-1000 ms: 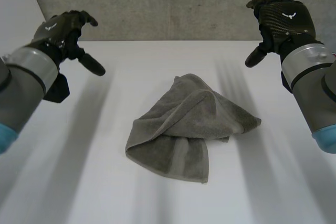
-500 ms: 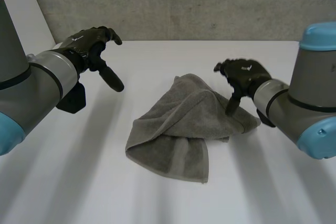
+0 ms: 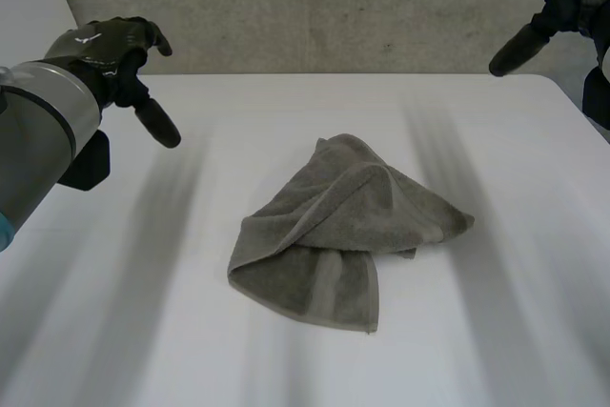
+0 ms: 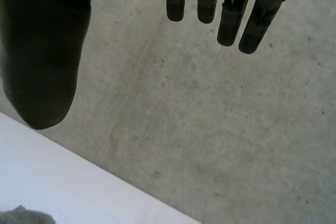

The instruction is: Fold the towel.

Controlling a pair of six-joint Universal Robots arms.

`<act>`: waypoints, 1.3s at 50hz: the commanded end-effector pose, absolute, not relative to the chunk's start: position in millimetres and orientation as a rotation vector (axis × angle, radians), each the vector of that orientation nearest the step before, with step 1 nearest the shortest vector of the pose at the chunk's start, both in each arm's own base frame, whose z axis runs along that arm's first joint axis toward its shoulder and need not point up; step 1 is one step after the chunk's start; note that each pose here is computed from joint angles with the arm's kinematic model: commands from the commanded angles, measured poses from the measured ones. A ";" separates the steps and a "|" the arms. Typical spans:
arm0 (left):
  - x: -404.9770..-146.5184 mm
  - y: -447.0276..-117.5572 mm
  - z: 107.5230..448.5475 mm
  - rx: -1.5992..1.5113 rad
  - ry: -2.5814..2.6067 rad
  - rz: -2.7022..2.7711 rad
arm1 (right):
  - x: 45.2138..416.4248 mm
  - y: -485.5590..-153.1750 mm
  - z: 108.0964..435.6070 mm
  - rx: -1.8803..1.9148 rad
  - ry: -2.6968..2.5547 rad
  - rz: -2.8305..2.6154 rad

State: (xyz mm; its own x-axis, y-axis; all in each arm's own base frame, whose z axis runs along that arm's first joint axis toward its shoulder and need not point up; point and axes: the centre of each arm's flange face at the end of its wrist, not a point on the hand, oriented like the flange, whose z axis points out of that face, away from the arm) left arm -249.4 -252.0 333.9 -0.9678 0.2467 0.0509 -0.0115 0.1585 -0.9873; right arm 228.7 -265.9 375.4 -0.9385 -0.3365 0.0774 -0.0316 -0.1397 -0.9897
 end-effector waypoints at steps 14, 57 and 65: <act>-244.4 -246.7 344.8 -0.188 -2.198 1.934 | 227.9 -272.4 365.0 -0.391 1.998 -2.179; -314.5 -248.5 120.5 -0.563 -2.579 1.332 | 326.6 -282.1 134.8 -1.270 1.863 -1.804; -314.6 -252.1 115.1 -0.511 -2.579 1.453 | 332.3 -280.3 125.6 -1.250 1.846 -1.836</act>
State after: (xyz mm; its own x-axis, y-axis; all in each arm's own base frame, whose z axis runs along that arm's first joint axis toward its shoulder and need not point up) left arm -314.6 -250.4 115.1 -0.9217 0.3867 -0.0293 0.2394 0.5080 -0.8274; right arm 329.2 -281.8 129.8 -0.5951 -0.7057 0.3845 -0.3951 -0.1598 -0.9047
